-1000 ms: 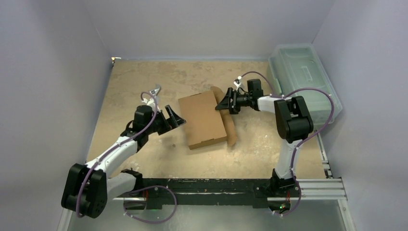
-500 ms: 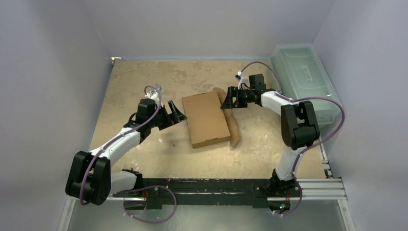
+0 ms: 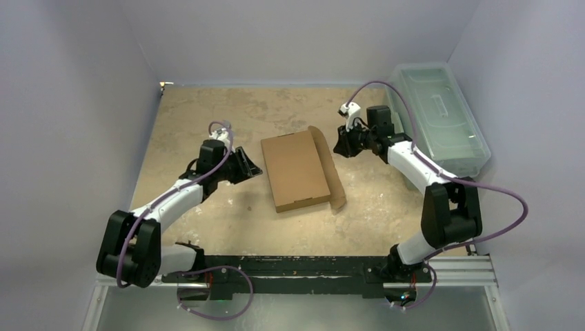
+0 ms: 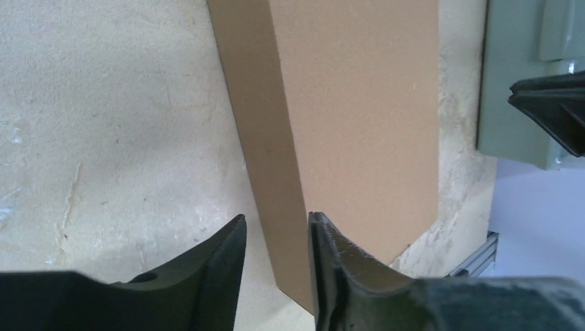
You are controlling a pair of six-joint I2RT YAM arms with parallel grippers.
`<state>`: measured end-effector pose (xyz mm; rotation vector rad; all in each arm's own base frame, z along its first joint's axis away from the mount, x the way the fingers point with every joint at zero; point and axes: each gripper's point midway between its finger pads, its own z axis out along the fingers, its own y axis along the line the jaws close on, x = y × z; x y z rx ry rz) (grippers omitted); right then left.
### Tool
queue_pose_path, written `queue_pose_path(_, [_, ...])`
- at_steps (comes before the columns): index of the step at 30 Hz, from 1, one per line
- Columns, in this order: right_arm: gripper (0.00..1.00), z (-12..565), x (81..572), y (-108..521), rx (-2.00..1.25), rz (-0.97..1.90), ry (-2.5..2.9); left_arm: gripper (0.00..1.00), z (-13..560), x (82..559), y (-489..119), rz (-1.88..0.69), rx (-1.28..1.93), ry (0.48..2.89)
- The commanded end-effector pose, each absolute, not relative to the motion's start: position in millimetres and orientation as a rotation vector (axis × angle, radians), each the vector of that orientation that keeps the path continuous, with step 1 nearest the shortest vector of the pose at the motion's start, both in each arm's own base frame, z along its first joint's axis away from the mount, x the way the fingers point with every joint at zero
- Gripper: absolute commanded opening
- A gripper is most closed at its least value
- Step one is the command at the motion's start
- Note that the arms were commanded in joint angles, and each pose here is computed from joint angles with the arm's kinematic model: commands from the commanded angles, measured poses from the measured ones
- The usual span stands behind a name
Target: Fold the paper box
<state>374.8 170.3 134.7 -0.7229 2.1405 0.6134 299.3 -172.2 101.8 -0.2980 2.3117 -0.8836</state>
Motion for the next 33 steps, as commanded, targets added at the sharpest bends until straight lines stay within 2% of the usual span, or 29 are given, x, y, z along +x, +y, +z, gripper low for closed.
queue_pose_path(1, [0.13,109.5,365.4,161.7,-0.848,0.503,2.186,0.29,98.7,315.3,-168.5,-0.818,-0.312,2.345])
queue_pose_path(3, [0.06,96.9,361.5,164.6,-0.877,0.506,2.225,0.21,85.9,318.8,-163.4,-0.753,-0.316,2.393])
queue_pose_path(7, [0.02,72.2,350.7,177.0,-0.962,0.498,2.284,0.15,63.3,328.5,-162.1,-0.691,-0.309,2.464])
queue_pose_path(13, [0.01,57.9,336.4,193.3,-1.054,0.516,2.308,0.13,52.2,363.5,-177.2,-0.715,-0.286,2.493])
queue_pose_path(18, [0.01,62.3,321.0,217.3,-1.091,0.664,2.274,0.13,45.0,398.8,-190.5,-0.729,-0.259,2.51])
queue_pose_path(28, [0.03,68.9,327.0,246.0,-0.926,0.851,2.276,0.12,38.0,473.6,-196.3,-0.647,-0.249,2.515])
queue_pose_path(33, [0.07,83.9,339.0,223.6,-0.975,0.679,2.222,0.13,55.7,508.7,-169.0,-0.55,-0.297,2.462])
